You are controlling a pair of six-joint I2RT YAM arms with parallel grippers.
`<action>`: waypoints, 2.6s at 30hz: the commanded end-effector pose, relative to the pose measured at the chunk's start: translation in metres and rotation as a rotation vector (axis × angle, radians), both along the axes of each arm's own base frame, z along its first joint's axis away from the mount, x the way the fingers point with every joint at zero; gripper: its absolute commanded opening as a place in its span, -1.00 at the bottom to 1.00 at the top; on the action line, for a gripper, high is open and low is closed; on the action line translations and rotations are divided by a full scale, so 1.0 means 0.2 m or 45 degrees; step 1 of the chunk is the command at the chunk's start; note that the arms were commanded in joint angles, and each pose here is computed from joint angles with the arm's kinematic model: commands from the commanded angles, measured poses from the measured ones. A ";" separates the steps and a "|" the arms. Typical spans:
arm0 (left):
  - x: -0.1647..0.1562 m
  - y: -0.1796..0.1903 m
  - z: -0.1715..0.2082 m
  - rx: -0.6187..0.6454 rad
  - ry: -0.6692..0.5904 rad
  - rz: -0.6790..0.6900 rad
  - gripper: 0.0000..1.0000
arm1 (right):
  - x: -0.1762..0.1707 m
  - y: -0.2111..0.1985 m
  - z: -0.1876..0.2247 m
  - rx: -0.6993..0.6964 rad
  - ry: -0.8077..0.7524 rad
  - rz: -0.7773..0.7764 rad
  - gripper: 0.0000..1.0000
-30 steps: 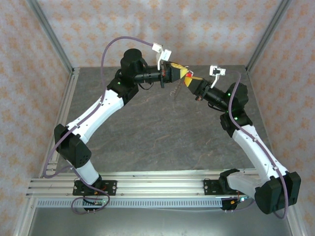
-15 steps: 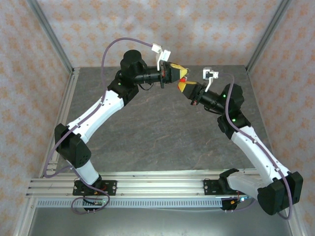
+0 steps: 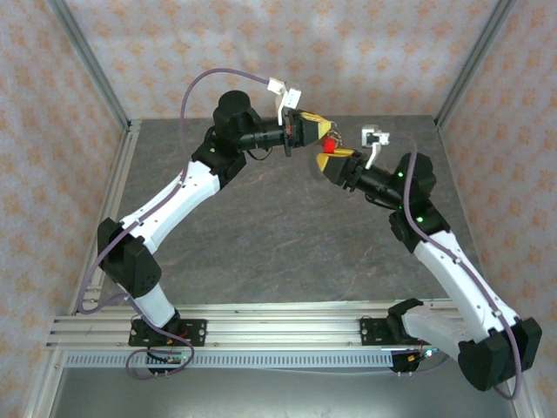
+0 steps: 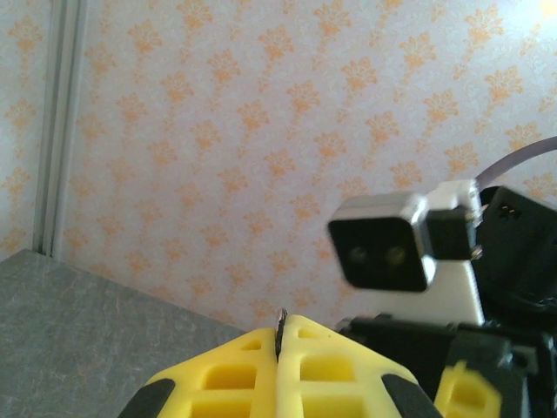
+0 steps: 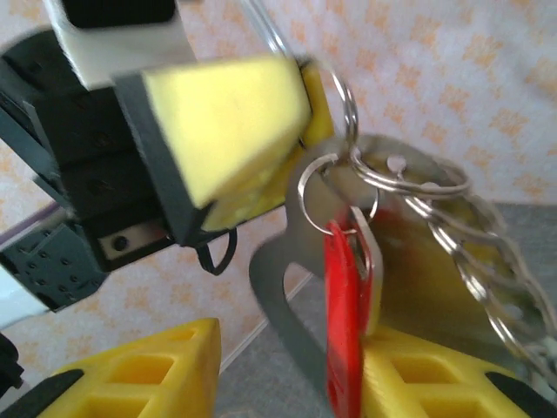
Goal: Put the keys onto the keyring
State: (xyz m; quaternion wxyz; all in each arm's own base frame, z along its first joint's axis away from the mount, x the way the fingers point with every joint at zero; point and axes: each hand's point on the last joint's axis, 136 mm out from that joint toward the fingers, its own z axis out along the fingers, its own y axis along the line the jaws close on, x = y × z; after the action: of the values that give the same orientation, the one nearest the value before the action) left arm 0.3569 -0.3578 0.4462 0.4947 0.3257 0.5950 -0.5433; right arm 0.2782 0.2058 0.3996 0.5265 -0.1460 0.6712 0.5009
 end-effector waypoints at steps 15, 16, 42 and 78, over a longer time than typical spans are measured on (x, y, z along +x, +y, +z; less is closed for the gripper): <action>-0.13 0.09 0.24 -0.136 -0.150 0.019 -1.00 | 0.10 -0.17 0.39 0.264 -0.163 -0.134 -0.19; -0.13 0.09 0.24 -0.137 -0.151 0.018 -1.00 | 0.12 -0.16 0.39 0.272 -0.162 -0.119 -0.18; -0.13 0.08 0.25 -0.132 -0.153 0.003 -1.00 | 0.07 -0.09 0.44 0.332 -0.196 0.085 -0.16; -0.10 0.09 0.21 -0.050 -0.132 0.028 -0.99 | 0.08 -0.01 0.39 0.124 -0.184 0.112 -1.00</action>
State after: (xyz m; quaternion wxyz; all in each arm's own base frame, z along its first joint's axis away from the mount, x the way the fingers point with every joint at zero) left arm 0.3486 -0.3470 0.4639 0.5148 0.3188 0.5810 -0.5439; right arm 0.3093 0.2035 0.4588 0.5401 -0.1409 0.6059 0.5668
